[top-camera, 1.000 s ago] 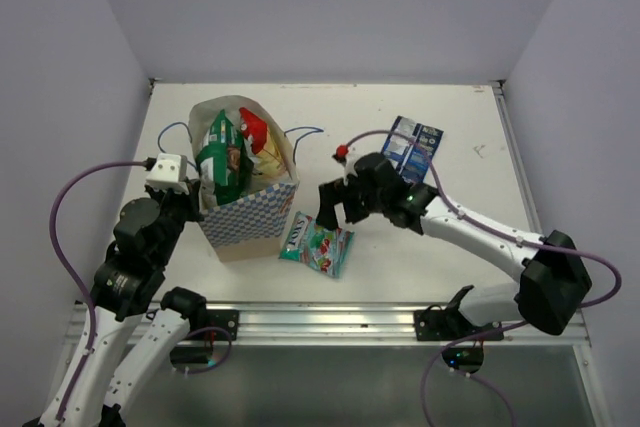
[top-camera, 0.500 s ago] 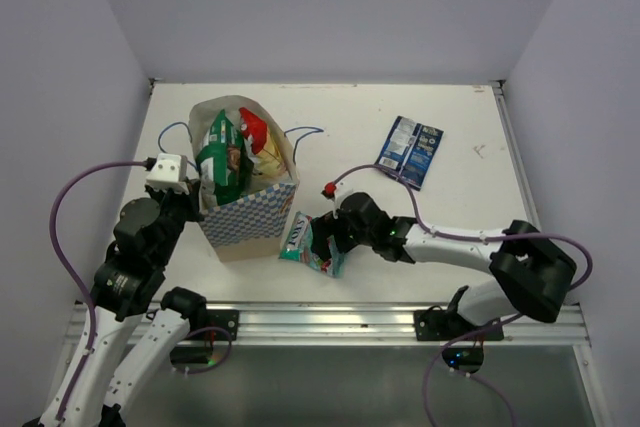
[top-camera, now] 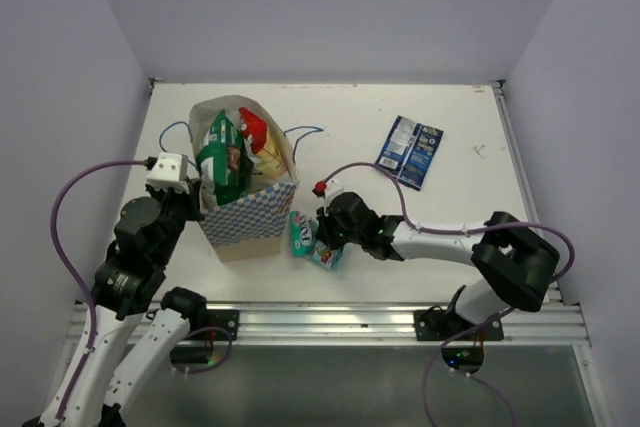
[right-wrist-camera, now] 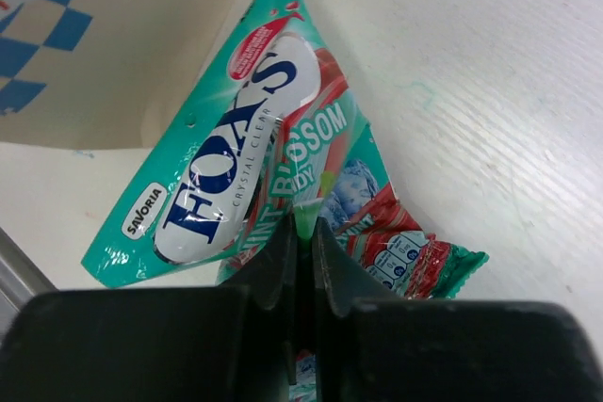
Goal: Place the snacks into the paper bag
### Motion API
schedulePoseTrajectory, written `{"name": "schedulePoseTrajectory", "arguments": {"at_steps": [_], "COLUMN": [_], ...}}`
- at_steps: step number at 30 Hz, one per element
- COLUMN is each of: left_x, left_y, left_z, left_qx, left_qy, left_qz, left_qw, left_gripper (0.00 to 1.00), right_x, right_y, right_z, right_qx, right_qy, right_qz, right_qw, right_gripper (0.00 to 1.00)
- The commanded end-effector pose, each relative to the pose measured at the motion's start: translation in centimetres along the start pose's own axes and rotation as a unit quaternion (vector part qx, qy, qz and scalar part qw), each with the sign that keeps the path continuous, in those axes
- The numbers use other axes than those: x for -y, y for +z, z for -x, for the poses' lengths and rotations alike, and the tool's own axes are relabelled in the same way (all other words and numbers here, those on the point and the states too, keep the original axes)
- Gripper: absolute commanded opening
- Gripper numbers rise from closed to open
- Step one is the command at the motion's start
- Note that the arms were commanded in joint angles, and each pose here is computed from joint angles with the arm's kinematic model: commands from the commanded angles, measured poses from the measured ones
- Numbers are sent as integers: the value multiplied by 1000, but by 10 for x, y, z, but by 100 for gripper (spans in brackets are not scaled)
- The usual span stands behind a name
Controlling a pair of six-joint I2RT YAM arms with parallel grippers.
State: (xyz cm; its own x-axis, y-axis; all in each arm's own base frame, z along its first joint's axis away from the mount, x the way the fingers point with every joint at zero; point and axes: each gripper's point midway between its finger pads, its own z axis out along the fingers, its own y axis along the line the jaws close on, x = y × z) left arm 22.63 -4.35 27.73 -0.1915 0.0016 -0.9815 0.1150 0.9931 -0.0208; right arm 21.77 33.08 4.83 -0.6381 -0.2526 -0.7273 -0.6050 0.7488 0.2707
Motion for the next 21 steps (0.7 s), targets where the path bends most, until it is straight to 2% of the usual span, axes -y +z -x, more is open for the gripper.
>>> {"name": "schedulePoseTrajectory", "arguments": {"at_steps": [1, 3, 4, 6, 8, 9, 11, 12, 15, 21], "left_x": [7, 7, 6, 7, 7, 8, 9, 10, 10, 10], "left_y": [5, 5, 4, 4, 5, 5, 6, 6, 8, 7], "left_z": [10, 10, 10, 10, 9, 10, 10, 9, 8, 9], "left_qx": [23, 23, 26, 25, 24, 25, 27, 26, 25, 26], "left_qy": [5, 5, 4, 4, 5, 4, 3, 3, 1, 1], "left_qz": [-16, -16, -16, -17, -19, -21, -23, -24, -24, -23], "left_qw": [1000, 1000, 1000, 1000, 1000, 999, 999, 999, 999, 999], "left_gripper": [0, 0, 0, 0, 0, 0, 0, 0, 0, 0], "right_x": [11, 7, 15, 9, 17, 8, 2, -9, -39, -100], "right_y": [-29, -61, -76, -127, -168, -205, -238, -262, -284, -264], "right_z": [16, 52, 55, 107, 131, 165, 193, 220, 266, 313], "right_qx": [15, 62, 60, 132, 162, 218, 255, 286, 321, 346], "right_qy": [-19, -16, -24, -20, -33, -27, -44, -45, -73, -107], "right_qz": [-47, -54, -81, -88, -119, -106, -103, -88, -46, 63], "right_qw": [999, 996, 995, 987, 979, 970, 961, 953, 943, 930], "right_gripper": [0, 0, 0, 0, 0, 0, 0, 0, 0, 0]}}
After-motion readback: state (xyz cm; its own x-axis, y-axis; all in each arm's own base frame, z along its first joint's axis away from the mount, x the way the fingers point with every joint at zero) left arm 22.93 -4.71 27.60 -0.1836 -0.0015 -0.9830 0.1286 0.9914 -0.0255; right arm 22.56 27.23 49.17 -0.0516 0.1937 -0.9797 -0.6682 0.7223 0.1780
